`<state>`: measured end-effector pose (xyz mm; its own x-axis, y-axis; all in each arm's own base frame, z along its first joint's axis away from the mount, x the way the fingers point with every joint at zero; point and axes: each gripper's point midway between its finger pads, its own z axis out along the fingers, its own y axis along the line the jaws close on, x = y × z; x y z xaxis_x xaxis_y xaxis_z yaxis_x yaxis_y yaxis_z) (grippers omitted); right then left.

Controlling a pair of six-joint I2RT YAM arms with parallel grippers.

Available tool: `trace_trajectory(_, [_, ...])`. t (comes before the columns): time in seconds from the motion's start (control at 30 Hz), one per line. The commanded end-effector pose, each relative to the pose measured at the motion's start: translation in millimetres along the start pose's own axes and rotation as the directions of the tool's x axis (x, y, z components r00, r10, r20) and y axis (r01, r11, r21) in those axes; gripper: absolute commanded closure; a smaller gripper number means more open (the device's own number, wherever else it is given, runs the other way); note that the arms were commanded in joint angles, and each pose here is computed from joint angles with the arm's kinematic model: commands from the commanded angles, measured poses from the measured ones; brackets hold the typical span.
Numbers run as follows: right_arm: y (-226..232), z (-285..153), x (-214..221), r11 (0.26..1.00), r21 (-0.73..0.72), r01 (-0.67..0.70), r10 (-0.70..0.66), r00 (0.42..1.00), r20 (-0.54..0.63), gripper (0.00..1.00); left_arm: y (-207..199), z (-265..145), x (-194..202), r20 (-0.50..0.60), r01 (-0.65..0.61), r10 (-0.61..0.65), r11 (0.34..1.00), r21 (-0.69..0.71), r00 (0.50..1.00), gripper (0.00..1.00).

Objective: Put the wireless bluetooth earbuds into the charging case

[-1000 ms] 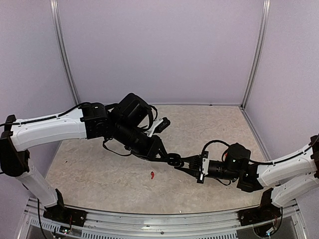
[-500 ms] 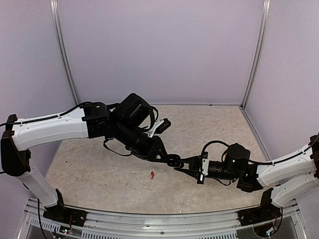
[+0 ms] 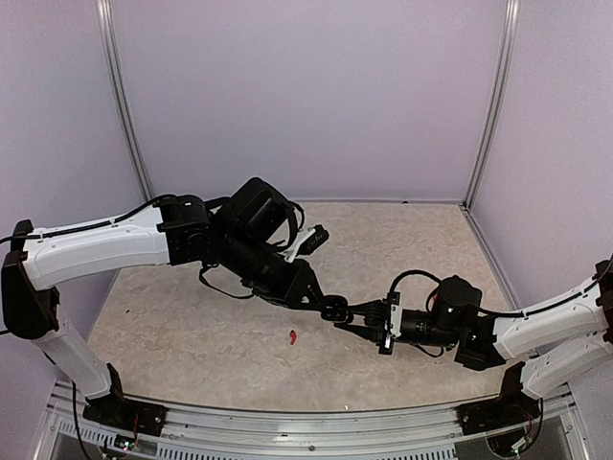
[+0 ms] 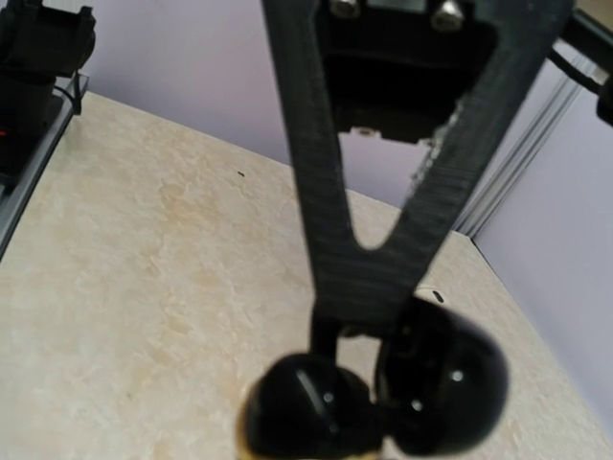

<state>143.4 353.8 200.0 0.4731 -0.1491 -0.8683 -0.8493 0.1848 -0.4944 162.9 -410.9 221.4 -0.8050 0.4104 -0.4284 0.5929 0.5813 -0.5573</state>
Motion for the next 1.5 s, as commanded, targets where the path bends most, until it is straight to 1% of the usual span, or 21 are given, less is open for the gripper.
trace_trajectory(0.0, [-4.0, -4.6, -43.5, 1.000, 0.019, 0.022, -0.025, 0.986, 0.163, 1.00, 7.9, 3.9, -11.5, 0.037, -0.021, 0.022, 0.999, -0.040, 0.999, 0.76])
trace_trajectory(0.1, [-6.5, -5.0, -45.3, 0.999, 0.030, 0.012, -0.017, 0.985, 0.169, 1.00, 6.3, 3.5, -10.8, 0.038, -0.023, 0.024, 0.999, -0.031, 0.999, 0.73])
trace_trajectory(0.33, [-7.4, -4.8, -44.5, 0.999, 0.034, -0.003, -0.003, 0.985, 0.170, 1.00, -0.7, -2.4, -15.3, 0.073, -0.035, 0.036, 0.999, -0.007, 0.997, 0.71])
trace_trajectory(0.47, [-7.8, -5.1, -42.3, 0.999, 0.039, -0.007, 0.001, 0.987, 0.163, 1.00, -5.4, -8.0, -19.5, 0.108, -0.052, 0.050, 0.999, 0.010, 0.993, 0.65])
trace_trajectory(0.67, [-8.0, -5.5, -40.6, 0.999, 0.042, -0.012, 0.006, 0.988, 0.157, 1.00, -33.7, -28.3, -29.0, 0.209, -0.155, 0.136, 0.985, 0.076, 0.968, 0.53])
trace_trajectory(0.8, [-10.2, -5.6, -41.3, 0.999, 0.049, -0.016, 0.008, 0.988, 0.156, 1.00, -48.6, -41.8, -29.5, 0.256, -0.229, 0.201, 0.969, 0.086, 0.946, 0.51])
trace_trajectory(1.07, [-13.5, -5.8, -41.0, 0.998, 0.057, -0.032, 0.023, 0.989, 0.149, 1.00, -56.3, -48.4, -15.7, 0.268, -0.296, 0.256, 0.948, 0.118, 0.929, 0.47])
trace_trajectory(1.17, [-15.2, -8.5, -43.2, 0.997, 0.064, -0.040, 0.030, 0.987, 0.156, 1.00, -58.3, -58.4, -12.8, 0.310, -0.330, 0.279, 0.936, 0.123, 0.909, 0.47])
trace_trajectory(1.23, [-16.3, -10.6, -46.0, 0.997, 0.064, -0.047, 0.036, 0.986, 0.165, 1.00, -58.8, -71.9, -16.5, 0.373, -0.365, 0.305, 0.926, 0.101, 0.876, 0.45])
trace_trajectory(1.3, [-16.0, -12.6, -50.5, 0.997, 0.055, -0.054, 0.043, 0.983, 0.178, 1.00, -57.0, -91.9, -22.3, 0.456, -0.399, 0.334, 0.916, 0.051, 0.825, 0.39])
trace_trajectory(1.33, [-15.8, -13.0, -52.2, 0.997, 0.049, -0.056, 0.046, 0.982, 0.180, 1.00, -54.5, -102.7, -27.5, 0.512, -0.404, 0.339, 0.915, 0.017, 0.789, 0.33])
trace_trajectory(1.37, [-15.1, -13.8, -54.1, 0.997, 0.040, -0.061, 0.052, 0.982, 0.184, 1.00, -51.4, -109.6, -30.0, 0.552, -0.402, 0.337, 0.916, -0.005, 0.763, 0.23])
trace_trajectory(1.4, [-14.7, -15.2, -56.9, 0.997, 0.033, -0.063, 0.056, 0.980, 0.190, 1.00, -51.0, -123.0, -31.0, 0.606, -0.404, 0.330, 0.914, -0.015, 0.724, 0.08])
trace_trajectory(1.43, [-12.9, -16.5, -59.3, 0.998, 0.020, -0.065, 0.060, 0.979, 0.195, 1.00, -50.2, -132.7, -31.1, 0.649, -0.412, 0.327, 0.911, -0.024, 0.686, 0.02])
trace_trajectory(1.47, [-12.3, -18.2, -61.5, 0.998, 0.011, -0.070, 0.066, 0.978, 0.200, 1.00, -49.3, -138.8, -30.7, 0.683, -0.421, 0.326, 0.907, -0.030, 0.654, 0.01])
